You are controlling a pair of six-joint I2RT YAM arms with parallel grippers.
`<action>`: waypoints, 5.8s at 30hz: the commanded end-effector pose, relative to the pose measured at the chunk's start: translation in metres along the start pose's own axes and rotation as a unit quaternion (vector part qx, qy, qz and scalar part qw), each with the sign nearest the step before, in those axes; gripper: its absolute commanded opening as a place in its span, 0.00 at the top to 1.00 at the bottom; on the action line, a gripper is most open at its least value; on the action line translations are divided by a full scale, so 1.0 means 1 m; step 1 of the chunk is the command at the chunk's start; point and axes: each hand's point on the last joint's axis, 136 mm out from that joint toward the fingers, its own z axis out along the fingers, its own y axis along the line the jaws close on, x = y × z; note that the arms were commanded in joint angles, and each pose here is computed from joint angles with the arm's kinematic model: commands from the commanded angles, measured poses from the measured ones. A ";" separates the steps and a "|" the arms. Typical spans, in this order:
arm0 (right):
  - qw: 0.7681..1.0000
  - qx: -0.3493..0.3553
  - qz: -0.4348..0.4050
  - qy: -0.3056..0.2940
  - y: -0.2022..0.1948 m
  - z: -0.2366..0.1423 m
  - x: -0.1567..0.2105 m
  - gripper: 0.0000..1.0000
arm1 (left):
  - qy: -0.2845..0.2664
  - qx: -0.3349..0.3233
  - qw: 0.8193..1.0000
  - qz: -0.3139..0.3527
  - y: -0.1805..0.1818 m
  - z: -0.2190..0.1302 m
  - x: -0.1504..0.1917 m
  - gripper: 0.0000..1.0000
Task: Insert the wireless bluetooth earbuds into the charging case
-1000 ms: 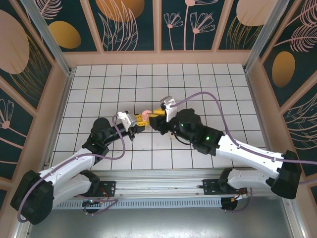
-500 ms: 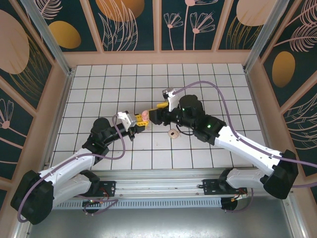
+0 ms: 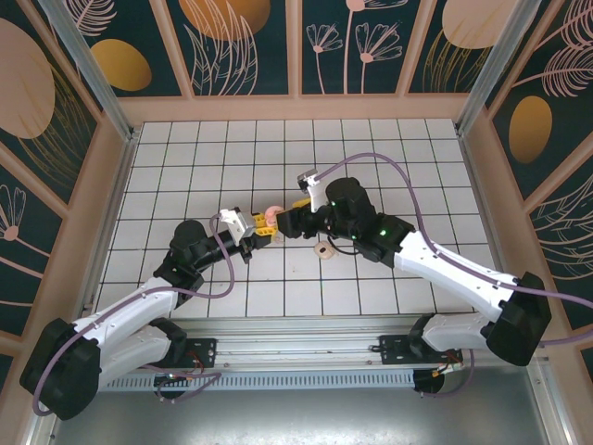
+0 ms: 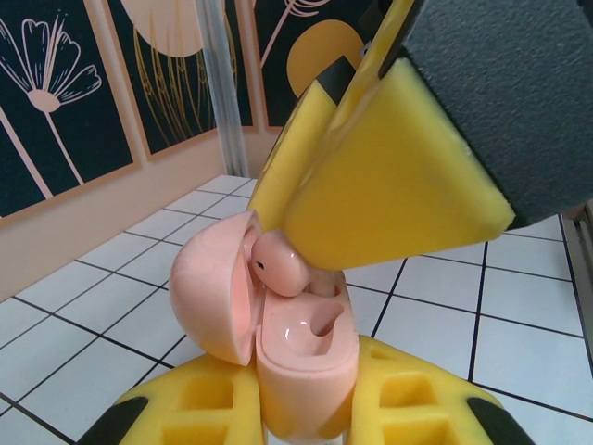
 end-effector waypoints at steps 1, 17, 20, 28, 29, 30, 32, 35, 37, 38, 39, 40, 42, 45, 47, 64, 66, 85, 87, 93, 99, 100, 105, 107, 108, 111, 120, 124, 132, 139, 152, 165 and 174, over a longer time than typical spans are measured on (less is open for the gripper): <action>1.000 0.017 0.002 -0.013 -0.005 0.000 -0.014 0.36 | -0.031 0.009 0.999 0.025 -0.002 -0.001 -0.022 0.93; 0.998 -0.037 0.016 -0.043 0.011 -0.015 -0.028 0.36 | -0.029 0.008 0.999 0.025 -0.002 -0.001 -0.021 0.92; 0.997 -0.052 0.015 -0.057 0.015 -0.022 -0.034 0.35 | -0.028 0.008 0.999 0.025 -0.002 -0.001 -0.021 0.92; 0.998 -0.038 0.027 -0.040 0.005 -0.017 -0.028 0.37 | -0.028 0.007 0.999 0.025 -0.002 -0.001 -0.021 0.92; 0.998 -0.037 0.028 -0.036 0.004 -0.016 -0.026 0.37 | -0.029 0.008 0.999 0.025 -0.002 -0.001 -0.021 0.93; 0.998 -0.036 0.029 -0.031 0.003 -0.014 -0.024 0.37 | -0.029 0.007 0.999 0.025 -0.002 -0.001 -0.021 0.93; 0.999 -0.034 0.030 -0.023 0.001 -0.011 -0.021 0.37 | -0.029 0.008 0.999 0.025 -0.002 -0.002 -0.022 0.93; 0.999 -0.026 0.032 -0.011 -0.003 -0.007 -0.015 0.38 | -0.030 0.008 0.999 0.025 -0.002 -0.001 -0.022 0.92; 0.999 -0.019 0.034 -0.003 -0.007 -0.004 -0.010 0.38 | -0.029 0.009 0.999 0.026 -0.003 -0.002 -0.022 0.93; 0.999 -0.014 0.036 0.002 -0.010 -0.002 -0.007 0.39 | -0.030 0.008 0.999 0.027 -0.003 -0.002 -0.022 0.92; 0.999 -0.008 0.038 0.008 -0.013 -0.001 -0.003 0.39 | -0.030 0.008 0.999 0.027 -0.003 -0.002 -0.022 0.92; 0.999 -0.001 0.041 0.015 -0.017 0.000 0.002 0.40 | -0.031 0.008 0.999 0.027 -0.002 -0.002 -0.023 0.93; 0.999 0.007 0.045 0.023 -0.022 0.002 0.009 0.40 | -0.031 0.007 0.999 0.028 -0.003 -0.002 -0.023 0.93; 0.998 0.022 0.050 0.033 -0.029 0.002 0.018 0.41 | -0.032 0.007 0.999 0.029 -0.003 -0.003 -0.024 0.93; 0.997 0.028 0.055 0.037 -0.032 0.002 0.022 0.42 | -0.034 0.006 0.999 0.029 -0.002 -0.003 -0.025 0.92; 0.996 0.010 0.065 0.059 -0.023 0.011 0.047 0.45 | -0.045 0.010 0.998 0.033 -0.005 -0.005 -0.031 0.92; 0.997 0.007 0.065 0.046 -0.022 0.007 0.040 0.44 | -0.045 0.008 0.998 0.032 -0.004 -0.006 -0.031 0.92; 0.988 0.076 0.099 0.088 -0.054 0.005 0.003 0.46 | 0.009 -0.181 0.981 -0.068 0.057 -0.016 0.023 0.94; 0.982 0.100 0.101 0.124 -0.066 0.017 0.015 0.48 | 0.015 -0.214 0.973 -0.080 0.067 -0.021 0.029 0.94; 0.964 0.134 0.078 0.215 -0.096 0.052 0.046 0.50 | 0.028 -0.270 0.951 -0.146 0.085 -0.032 0.050 0.94; 0.945 0.119 0.078 0.294 -0.111 0.084 0.071 0.52 | 0.005 -0.307 0.922 -0.238 0.112 -0.066 0.070 0.98; 0.942 0.112 0.080 0.306 -0.111 0.090 0.075 0.54 | 0.000 -0.312 0.917 -0.248 0.115 -0.072 0.072 0.98; 0.930 0.092 0.058 0.350 -0.110 0.114 0.092 0.57 | -0.017 -0.322 0.903 -0.283 0.122 -0.088 0.081 0.97; 0.923 0.095 0.042 0.371 -0.111 0.123 0.101 0.57 | -0.021 -0.323 0.895 -0.306 0.127 -0.092 0.085 0.98; 0.920 0.095 0.040 0.379 -0.112 0.126 0.104 0.57 | -0.020 -0.324 0.892 -0.314 0.129 -0.093 0.087 0.98; 0.911 0.092 0.033 0.401 -0.115 0.134 0.116 0.58 | -0.024 -0.326 0.885 -0.332 0.133 -0.096 0.090 0.98; 0.900 0.103 -0.002 0.424 -0.123 0.149 0.136 0.57 | -0.027 -0.327 0.881 -0.341 0.140 -0.098 0.088 0.98; 0.896 0.098 -0.014 0.433 -0.121 0.155 0.145 0.57 | -0.027 -0.325 0.881 -0.343 0.141 -0.097 0.087 0.98; 0.891 0.101 -0.034 0.441 -0.119 0.163 0.156 0.57 | -0.029 -0.327 0.882 -0.338 0.143 -0.098 0.083 0.98; 0.886 0.125 -0.052 0.444 -0.127 0.166 0.162 0.61 | -0.032 -0.327 0.885 -0.330 0.143 -0.099 0.078 0.97; 0.879 0.152 -0.067 0.447 -0.131 0.166 0.172 0.69 | -0.031 -0.327 0.888 -0.322 0.143 -0.099 0.075 0.97; 0.901 0.155 -0.060 0.400 -0.122 0.164 0.152 0.78 | -0.036 -0.318 0.897 -0.304 0.142 -0.097 0.068 0.97; 0.957 0.121 -0.015 0.262 -0.101 0.143 0.091 0.81 | -0.047 -0.259 0.921 -0.286 0.130 -0.083 0.051 0.97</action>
